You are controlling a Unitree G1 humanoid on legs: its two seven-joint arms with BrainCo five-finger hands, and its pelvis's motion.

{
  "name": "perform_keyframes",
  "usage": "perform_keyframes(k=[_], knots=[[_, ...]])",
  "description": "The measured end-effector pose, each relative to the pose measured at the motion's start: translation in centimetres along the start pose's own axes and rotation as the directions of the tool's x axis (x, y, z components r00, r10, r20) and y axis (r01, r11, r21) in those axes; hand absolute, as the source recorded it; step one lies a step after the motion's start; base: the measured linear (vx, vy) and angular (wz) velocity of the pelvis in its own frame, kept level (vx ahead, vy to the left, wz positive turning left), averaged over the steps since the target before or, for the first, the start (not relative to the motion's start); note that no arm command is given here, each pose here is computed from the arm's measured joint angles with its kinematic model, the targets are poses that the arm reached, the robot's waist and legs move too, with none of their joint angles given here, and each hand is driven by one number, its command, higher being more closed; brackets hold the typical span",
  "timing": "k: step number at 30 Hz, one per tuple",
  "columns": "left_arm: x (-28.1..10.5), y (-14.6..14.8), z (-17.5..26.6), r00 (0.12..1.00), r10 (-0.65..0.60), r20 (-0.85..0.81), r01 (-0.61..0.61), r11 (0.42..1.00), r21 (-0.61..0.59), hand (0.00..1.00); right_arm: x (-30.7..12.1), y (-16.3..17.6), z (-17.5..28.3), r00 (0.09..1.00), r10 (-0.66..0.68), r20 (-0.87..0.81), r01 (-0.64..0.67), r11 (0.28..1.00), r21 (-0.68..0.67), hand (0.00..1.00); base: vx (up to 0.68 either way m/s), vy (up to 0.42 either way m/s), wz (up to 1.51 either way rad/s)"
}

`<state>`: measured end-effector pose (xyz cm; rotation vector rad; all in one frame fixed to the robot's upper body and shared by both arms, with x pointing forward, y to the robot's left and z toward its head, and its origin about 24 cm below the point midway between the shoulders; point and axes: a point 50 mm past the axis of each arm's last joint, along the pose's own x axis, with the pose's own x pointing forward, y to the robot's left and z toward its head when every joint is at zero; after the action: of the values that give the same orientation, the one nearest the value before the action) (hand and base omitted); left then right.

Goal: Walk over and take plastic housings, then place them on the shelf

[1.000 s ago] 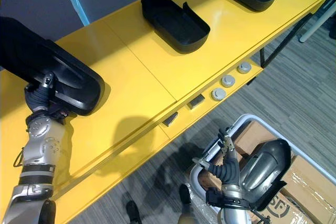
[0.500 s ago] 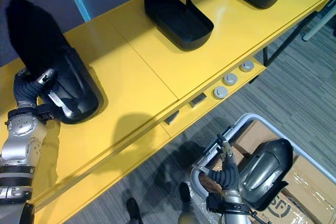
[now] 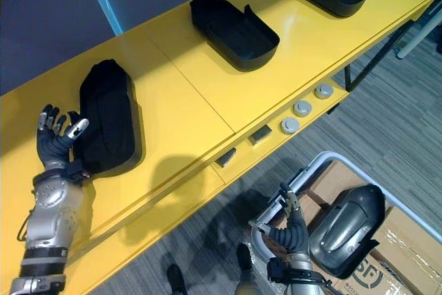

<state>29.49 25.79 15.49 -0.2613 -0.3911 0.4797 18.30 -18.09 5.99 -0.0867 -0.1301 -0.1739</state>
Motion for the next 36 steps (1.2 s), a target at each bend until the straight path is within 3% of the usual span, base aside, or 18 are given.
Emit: perform_keyframes(k=[7,14,15,23,28,36], knots=[[-4.3,-0.9,-2.5,0.987,0.109,-0.115,-0.135,0.96,-0.246,0.0,0.9,0.3,0.6,0.999,-0.008,0.037,0.009,1.0,-0.023,0.0,0.04,0.011,0.01],[-5.2,-0.4,-3.5,0.97,0.177,-0.168,-0.215,0.946,-0.244,0.0,1.9,0.6,1.5,0.996,0.004,0.09,-0.002,1.0,-0.017,0.0,0.01,0.006,0.07],[-5.2,-0.4,-3.4,0.97,0.179,-0.162,-0.214,0.948,-0.235,0.0,2.0,0.6,1.6,0.995,0.007,0.095,-0.005,1.0,-0.02,1.0,0.0,-0.003,0.18],[-7.1,2.2,-2.6,0.981,0.17,-0.094,-0.18,0.978,-0.108,0.0,3.4,1.9,3.1,0.979,0.109,0.174,-0.111,0.994,0.002,1.0,-0.01,-0.003,0.16],[-10.6,2.9,-0.3,0.995,0.102,0.018,-0.102,0.995,0.013,0.0,4.0,5.9,3.8,0.932,0.276,0.234,-0.308,0.945,0.109,1.0,0.0,0.002,0.37],[-12.2,1.8,2.7,0.977,0.001,0.214,0.01,0.999,-0.052,0.0,6.5,12.1,6.7,0.821,0.424,0.382,-0.501,0.856,0.129,1.0,-0.03,0.037,0.38]])
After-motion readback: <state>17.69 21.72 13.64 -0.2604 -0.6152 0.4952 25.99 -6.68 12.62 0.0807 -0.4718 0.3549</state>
